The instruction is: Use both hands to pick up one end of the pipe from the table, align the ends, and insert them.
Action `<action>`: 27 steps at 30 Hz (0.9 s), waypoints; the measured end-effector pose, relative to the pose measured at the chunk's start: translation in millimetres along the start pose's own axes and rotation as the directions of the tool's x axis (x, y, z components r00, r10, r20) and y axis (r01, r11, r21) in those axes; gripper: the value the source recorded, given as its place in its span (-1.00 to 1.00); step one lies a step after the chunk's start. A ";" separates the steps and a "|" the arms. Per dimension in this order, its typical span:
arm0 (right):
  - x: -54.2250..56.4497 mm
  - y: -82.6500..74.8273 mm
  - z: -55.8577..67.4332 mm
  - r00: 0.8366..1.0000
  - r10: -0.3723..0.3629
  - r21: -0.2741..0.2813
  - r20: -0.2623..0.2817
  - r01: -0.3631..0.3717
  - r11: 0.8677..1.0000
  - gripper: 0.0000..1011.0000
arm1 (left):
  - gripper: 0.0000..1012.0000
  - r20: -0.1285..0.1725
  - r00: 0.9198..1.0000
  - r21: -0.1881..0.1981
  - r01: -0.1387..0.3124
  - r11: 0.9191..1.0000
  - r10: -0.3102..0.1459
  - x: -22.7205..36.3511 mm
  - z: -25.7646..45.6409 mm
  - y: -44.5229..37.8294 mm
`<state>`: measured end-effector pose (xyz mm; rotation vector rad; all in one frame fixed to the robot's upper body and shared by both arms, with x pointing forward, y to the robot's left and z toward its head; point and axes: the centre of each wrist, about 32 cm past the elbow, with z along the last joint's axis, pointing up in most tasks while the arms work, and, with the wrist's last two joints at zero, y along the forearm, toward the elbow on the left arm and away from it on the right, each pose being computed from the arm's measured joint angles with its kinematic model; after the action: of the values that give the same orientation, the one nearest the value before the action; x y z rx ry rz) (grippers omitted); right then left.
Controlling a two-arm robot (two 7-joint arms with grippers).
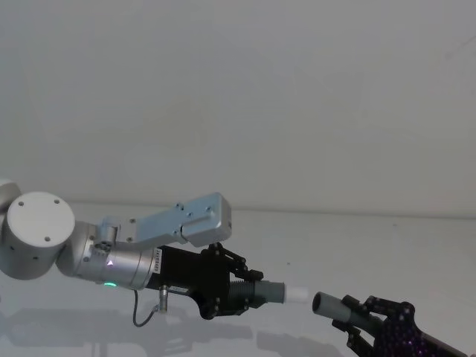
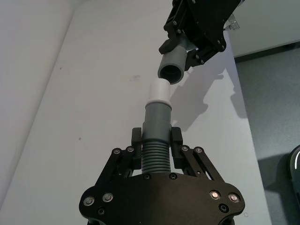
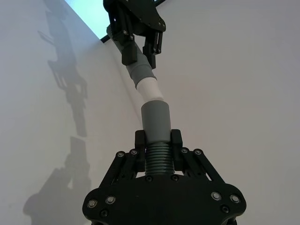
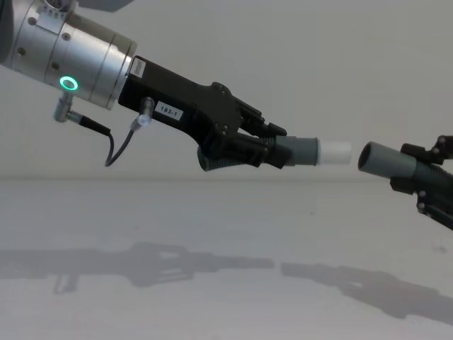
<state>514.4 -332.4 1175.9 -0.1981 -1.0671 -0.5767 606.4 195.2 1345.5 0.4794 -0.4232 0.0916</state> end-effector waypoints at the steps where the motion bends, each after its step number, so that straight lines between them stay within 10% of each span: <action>1: -0.3 0.0 0.2 1.000 0.001 -0.001 -0.001 -0.001 1.000 -0.42 | -0.35 0.000 1.000 -0.001 0.001 1.000 -0.001 0.2 -0.1 -0.2; 27: -2.1 4.6 3.9 1.000 -0.009 -0.031 -0.014 0.008 0.999 -0.42 | -0.35 0.007 1.000 -0.012 0.017 1.000 -0.017 4.1 -0.1 -4.4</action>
<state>513.1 -326.2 1176.6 -0.2163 -1.0460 -0.6015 611.0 191.3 1345.3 0.4712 -0.4262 0.0709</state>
